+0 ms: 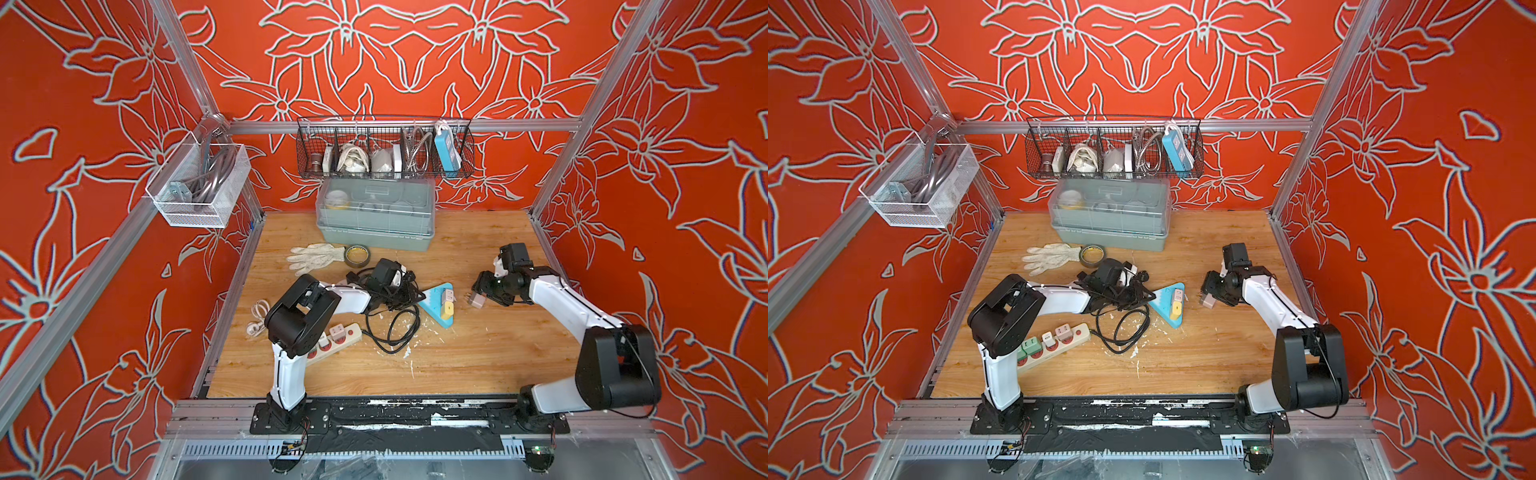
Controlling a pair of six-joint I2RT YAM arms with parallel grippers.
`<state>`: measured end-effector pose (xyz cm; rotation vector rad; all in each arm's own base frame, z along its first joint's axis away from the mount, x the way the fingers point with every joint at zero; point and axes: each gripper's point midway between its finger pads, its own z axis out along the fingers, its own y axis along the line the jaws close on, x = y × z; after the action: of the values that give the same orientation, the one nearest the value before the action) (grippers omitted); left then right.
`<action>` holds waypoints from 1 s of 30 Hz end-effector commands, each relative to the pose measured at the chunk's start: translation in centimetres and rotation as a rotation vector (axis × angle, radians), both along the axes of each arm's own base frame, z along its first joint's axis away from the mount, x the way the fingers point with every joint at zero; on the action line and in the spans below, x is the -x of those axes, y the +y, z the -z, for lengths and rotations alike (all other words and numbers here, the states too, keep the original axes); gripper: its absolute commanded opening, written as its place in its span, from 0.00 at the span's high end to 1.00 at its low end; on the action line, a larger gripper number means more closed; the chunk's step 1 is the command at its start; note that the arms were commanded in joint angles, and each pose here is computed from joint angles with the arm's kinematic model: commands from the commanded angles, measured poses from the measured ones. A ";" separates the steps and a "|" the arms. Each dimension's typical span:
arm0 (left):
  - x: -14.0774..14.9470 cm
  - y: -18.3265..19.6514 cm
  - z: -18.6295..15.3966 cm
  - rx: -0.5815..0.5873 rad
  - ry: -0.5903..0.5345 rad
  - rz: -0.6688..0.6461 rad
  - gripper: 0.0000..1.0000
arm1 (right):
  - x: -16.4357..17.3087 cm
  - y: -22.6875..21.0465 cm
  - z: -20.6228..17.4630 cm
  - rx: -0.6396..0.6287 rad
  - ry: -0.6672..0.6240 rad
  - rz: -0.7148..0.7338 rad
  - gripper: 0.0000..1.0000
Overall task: Pull the plug off the socket
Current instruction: Place the plug at the center of the board, then remove the plug from the socket.
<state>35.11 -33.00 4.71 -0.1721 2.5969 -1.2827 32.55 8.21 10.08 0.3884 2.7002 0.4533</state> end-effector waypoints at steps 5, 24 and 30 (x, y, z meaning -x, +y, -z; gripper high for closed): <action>3.4 3.8 7.0 -0.219 0.171 -0.026 0.73 | 1.2 4.5 -2.4 0.009 -0.025 -0.181 0.39; 3.7 3.9 7.4 -0.225 0.178 -0.022 0.74 | 1.1 8.5 0.6 0.123 0.056 -0.258 0.46; 3.8 4.0 7.5 -0.225 0.180 -0.024 0.74 | 1.0 8.9 1.3 0.123 0.073 -0.267 0.49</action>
<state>35.04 -33.05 4.62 -0.1708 2.5922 -1.2915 31.24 17.01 8.69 0.0020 2.8417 0.3718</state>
